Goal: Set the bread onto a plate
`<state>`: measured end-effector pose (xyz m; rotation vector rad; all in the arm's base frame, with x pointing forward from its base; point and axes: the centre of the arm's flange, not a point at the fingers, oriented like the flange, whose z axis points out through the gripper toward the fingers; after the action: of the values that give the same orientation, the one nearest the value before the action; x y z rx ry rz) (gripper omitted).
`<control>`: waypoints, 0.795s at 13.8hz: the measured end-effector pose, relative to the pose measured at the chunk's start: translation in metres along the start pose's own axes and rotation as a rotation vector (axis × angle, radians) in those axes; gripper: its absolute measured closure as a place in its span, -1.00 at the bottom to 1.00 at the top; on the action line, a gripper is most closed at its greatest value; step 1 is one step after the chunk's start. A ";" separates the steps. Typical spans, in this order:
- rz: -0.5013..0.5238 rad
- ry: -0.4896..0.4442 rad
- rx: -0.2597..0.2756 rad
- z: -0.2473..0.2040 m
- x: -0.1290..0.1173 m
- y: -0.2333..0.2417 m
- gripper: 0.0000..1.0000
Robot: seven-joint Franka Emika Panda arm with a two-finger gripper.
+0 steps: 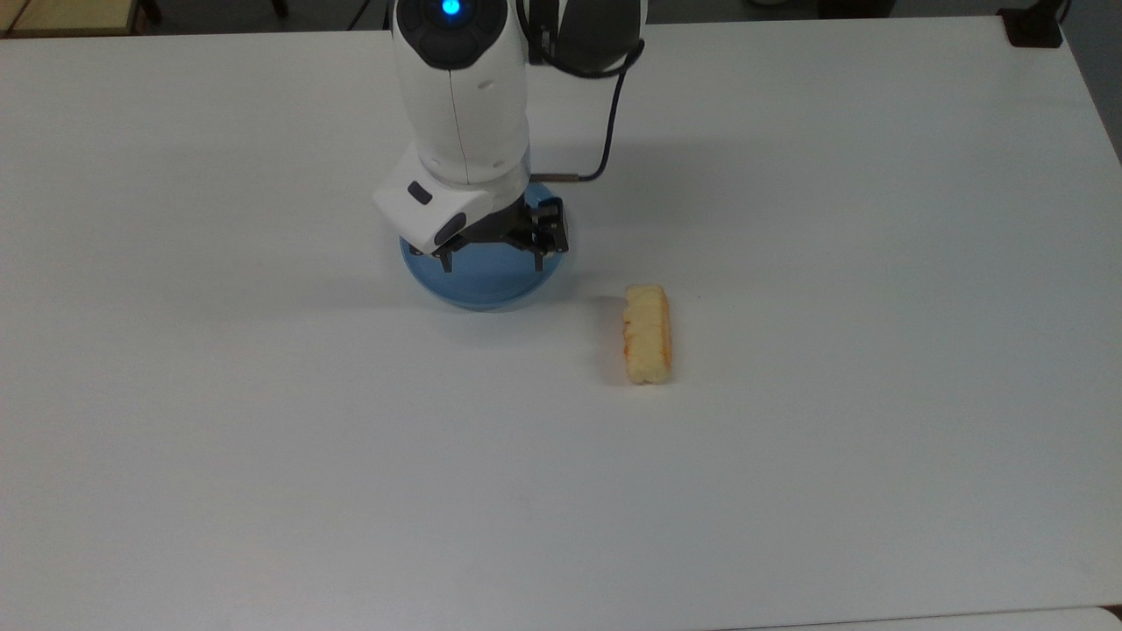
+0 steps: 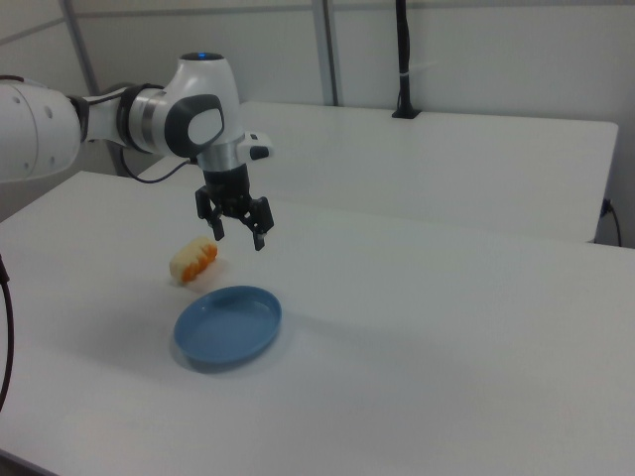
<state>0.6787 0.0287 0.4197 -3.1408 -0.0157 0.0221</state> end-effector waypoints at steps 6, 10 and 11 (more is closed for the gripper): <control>0.109 0.067 -0.007 0.040 0.017 -0.054 -1.00; 0.107 0.086 -0.002 0.059 0.016 -0.106 -1.00; 0.105 0.090 -0.001 0.062 0.016 -0.116 -1.00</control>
<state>0.6927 0.1446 0.3574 -3.1360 0.1484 -0.1199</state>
